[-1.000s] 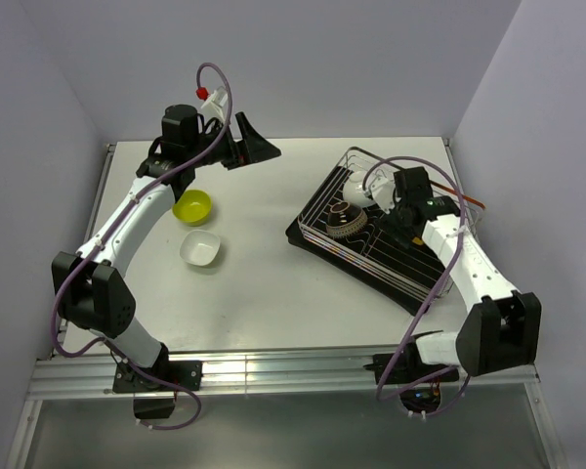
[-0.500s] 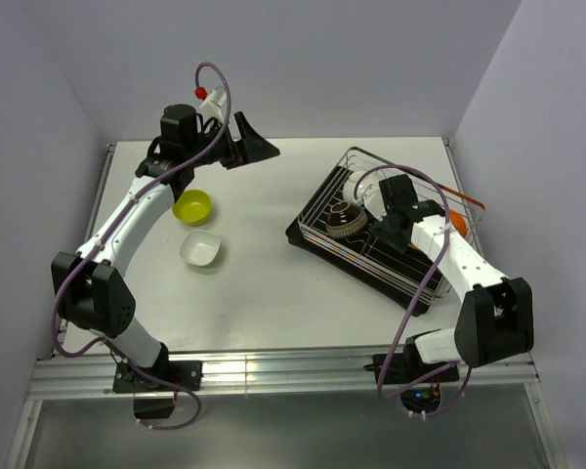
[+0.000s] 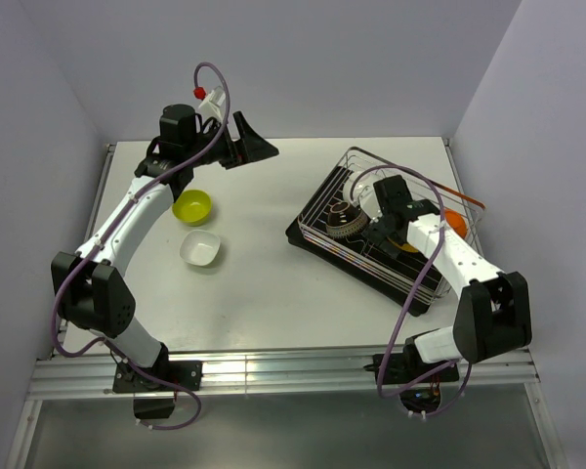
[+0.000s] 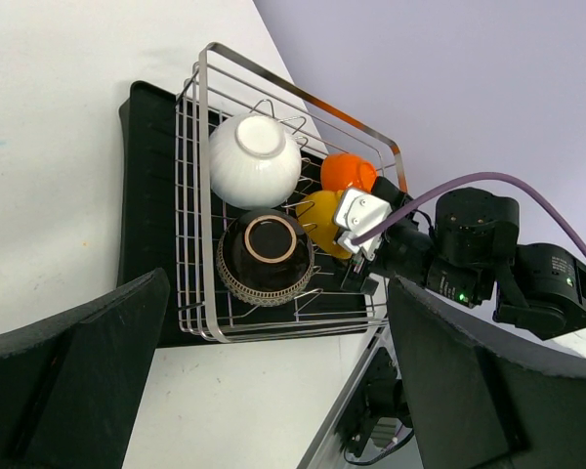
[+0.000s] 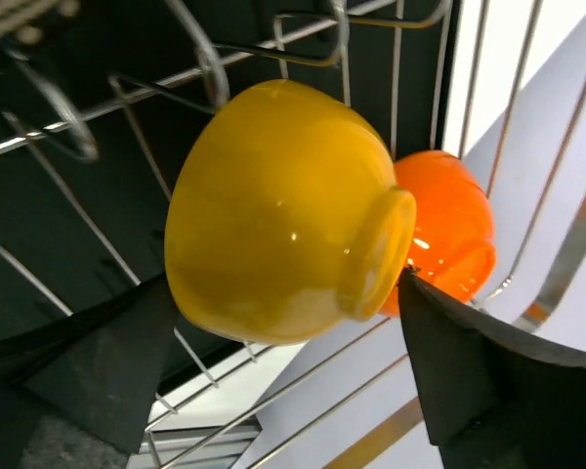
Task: Load the bowls into the dish rack
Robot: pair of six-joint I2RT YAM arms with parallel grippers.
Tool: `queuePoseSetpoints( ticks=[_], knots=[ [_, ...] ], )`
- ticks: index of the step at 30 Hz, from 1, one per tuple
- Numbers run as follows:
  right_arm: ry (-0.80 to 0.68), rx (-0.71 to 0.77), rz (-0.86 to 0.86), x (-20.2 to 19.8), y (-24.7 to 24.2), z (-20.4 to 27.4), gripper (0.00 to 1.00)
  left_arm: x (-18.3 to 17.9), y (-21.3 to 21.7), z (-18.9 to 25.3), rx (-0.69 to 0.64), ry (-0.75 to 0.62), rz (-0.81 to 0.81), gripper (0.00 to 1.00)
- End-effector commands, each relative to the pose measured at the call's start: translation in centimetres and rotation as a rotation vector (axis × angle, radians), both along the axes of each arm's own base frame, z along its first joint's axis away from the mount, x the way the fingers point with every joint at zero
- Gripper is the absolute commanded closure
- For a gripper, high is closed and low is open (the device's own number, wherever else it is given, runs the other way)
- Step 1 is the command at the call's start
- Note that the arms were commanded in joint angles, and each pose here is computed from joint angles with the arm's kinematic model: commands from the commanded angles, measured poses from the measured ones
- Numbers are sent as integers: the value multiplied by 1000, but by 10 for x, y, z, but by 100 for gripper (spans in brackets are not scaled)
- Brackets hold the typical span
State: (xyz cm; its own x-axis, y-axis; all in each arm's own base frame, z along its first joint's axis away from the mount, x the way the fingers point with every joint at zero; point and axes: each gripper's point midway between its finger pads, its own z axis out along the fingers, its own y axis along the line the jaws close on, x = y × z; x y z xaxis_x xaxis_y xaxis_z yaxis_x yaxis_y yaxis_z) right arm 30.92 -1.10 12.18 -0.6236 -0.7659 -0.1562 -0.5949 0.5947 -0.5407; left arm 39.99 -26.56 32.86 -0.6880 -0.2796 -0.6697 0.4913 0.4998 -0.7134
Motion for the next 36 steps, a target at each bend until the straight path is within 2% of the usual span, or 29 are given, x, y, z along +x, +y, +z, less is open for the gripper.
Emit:
queuePoseSetpoints(
  ticks=[1, 17, 26, 36],
  knots=[
    [-20, 64, -3, 2, 12, 8, 0, -5, 0, 20, -30, -57, -19, 0],
    [-29, 97, -4, 10, 19, 4, 0, -6, 2, 23, -26, -69, -16, 1],
    [-73, 66, -33, 24, 12, 7, 0, -3, 7, 24, -23, -78, -2, 1],
    [-100, 198, -12, 16, 30, 46, 0, 14, 39, 6, 50, -52, 75, 0]
  ],
)
